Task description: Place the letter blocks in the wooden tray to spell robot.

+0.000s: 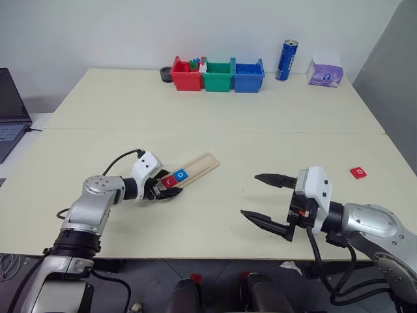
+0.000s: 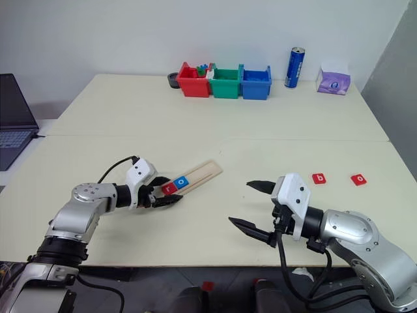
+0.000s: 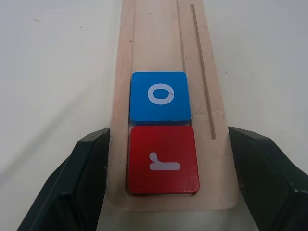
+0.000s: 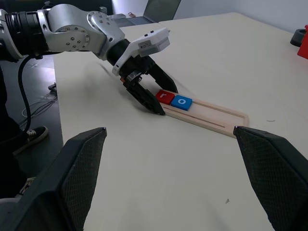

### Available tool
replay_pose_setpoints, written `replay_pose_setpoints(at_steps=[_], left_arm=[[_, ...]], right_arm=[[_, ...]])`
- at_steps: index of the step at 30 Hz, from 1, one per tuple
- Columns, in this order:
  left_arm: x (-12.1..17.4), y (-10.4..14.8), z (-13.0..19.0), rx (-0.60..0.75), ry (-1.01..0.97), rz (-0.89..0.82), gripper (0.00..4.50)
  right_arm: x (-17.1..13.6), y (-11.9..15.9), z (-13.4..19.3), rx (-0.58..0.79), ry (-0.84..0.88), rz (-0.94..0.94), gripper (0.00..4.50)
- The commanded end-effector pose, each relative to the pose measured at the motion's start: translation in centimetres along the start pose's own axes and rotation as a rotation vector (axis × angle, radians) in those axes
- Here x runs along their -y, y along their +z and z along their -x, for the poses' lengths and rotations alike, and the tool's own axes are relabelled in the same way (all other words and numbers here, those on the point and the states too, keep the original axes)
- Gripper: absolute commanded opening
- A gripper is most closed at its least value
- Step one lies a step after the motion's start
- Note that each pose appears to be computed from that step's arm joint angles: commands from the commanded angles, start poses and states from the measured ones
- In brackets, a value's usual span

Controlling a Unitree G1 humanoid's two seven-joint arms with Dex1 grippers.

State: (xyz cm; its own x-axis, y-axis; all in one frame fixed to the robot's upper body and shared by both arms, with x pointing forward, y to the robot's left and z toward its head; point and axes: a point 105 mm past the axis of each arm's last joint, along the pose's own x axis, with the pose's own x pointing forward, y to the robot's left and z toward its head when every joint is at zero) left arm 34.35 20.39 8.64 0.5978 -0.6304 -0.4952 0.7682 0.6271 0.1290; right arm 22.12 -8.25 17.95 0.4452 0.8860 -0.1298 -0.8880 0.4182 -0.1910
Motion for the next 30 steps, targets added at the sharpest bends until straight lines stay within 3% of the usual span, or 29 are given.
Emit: replay_pose_setpoints(at_steps=[1,5,14,20,30], left_arm=[[0.4,-1.3,-0.1,-0.049,-0.032,0.029,3.38],[2.3,-0.3,-0.2,-0.009,-0.166,-0.094,3.38],[5.8,1.5,-1.6,0.024,-0.436,-0.392,3.38],[7.2,2.3,-3.6,0.025,-0.564,-0.475,3.38],[7.4,3.6,-5.4,0.066,-0.568,-0.500,3.38]], right_arm=[[-0.4,1.4,-0.1,0.044,0.007,0.050,4.50],[-0.6,1.0,0.4,0.025,0.009,0.059,4.50],[-0.8,-2.6,3.6,-0.091,-0.027,0.019,4.50],[-1.4,-3.6,4.3,-0.121,-0.047,-0.001,4.50],[-1.4,-3.6,4.4,-0.126,-0.078,-0.005,4.50]])
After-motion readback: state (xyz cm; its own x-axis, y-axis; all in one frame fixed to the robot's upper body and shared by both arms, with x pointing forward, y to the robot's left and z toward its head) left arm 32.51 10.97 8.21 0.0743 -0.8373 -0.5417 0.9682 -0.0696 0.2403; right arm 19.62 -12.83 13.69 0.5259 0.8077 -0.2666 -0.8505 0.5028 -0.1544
